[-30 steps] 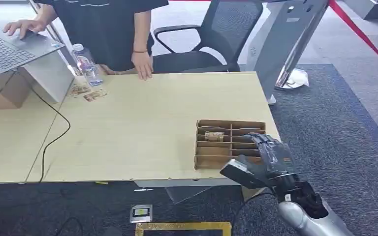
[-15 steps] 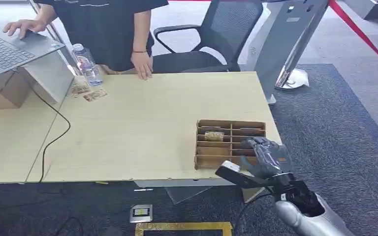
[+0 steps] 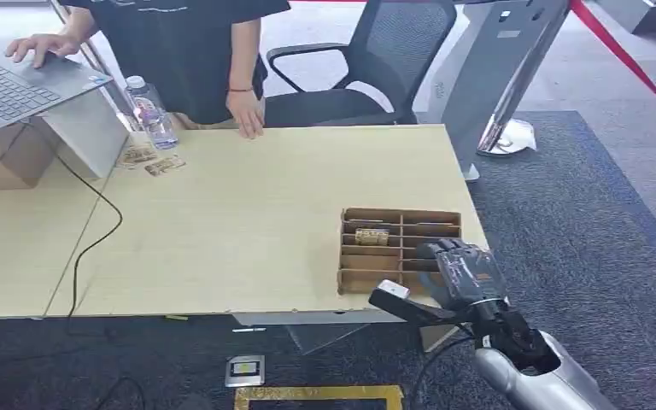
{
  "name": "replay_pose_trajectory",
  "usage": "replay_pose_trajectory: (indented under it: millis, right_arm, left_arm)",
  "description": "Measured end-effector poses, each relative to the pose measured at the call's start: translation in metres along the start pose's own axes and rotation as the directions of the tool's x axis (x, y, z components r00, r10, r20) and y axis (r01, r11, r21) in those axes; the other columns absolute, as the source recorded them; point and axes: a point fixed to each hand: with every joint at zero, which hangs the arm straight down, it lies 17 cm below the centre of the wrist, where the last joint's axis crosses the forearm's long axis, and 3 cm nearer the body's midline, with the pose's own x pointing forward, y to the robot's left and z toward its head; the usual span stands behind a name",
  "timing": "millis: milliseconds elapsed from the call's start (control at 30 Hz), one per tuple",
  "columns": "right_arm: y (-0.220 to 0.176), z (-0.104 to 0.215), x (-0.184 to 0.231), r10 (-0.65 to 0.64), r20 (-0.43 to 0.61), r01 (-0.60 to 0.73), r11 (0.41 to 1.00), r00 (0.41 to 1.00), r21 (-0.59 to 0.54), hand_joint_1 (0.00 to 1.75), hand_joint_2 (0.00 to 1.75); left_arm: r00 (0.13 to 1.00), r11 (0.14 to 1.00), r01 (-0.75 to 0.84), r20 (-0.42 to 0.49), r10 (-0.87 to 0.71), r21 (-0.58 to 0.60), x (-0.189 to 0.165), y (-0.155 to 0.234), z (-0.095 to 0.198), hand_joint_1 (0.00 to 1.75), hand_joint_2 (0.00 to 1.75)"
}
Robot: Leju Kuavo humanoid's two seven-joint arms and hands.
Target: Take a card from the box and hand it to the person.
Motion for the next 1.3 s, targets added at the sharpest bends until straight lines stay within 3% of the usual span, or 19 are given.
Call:
replay_pose_trajectory:
  millis: [100, 167, 200, 333, 933, 1300]
  right_arm:
    - [0.002, 0.0, -0.001, 0.02, -0.006, -0.02, 1.0, 1.0, 0.009, 1.13, 1.75]
    - [0.001, -0.001, -0.002, 0.032, -0.008, -0.032, 0.999, 0.999, 0.01, 1.48, 1.75]
    - [0.001, -0.002, -0.002, 0.039, -0.01, -0.039, 0.999, 0.999, 0.008, 1.47, 1.75]
    - [-0.001, -0.006, -0.005, 0.081, -0.019, -0.08, 0.997, 0.997, 0.013, 1.75, 1.75]
    - [-0.013, -0.01, -0.001, 0.091, -0.006, -0.091, 0.996, 0.996, 0.008, 1.75, 1.75]
    - [-0.086, -0.016, -0.029, 0.07, 0.008, -0.07, 0.997, 0.998, -0.034, 1.75, 1.75]
  left_arm:
    - [1.0, 1.0, 0.0, 0.0, 0.0, 0.0, 0.0, 0.0, 0.0, 0.0, 1.75]
    - [1.0, 1.0, 0.0, 0.0, 0.0, 0.0, 0.0, 0.0, 0.0, 0.0, 1.75]
    - [1.0, 1.0, 0.0, 0.0, 0.0, 0.0, 0.0, 0.0, 0.0, 0.0, 1.75]
    - [1.0, 1.0, 0.0, 0.0, 0.0, 0.0, 0.0, 0.0, 0.0, 0.0, 1.75]
    - [1.0, 1.0, -0.007, -0.002, 0.007, -0.002, -0.001, -0.001, 0.0, 0.0, 1.75]
    - [1.0, 1.0, 0.003, 0.003, -0.003, -0.017, 0.0, -0.002, 0.0, 0.0, 1.75]
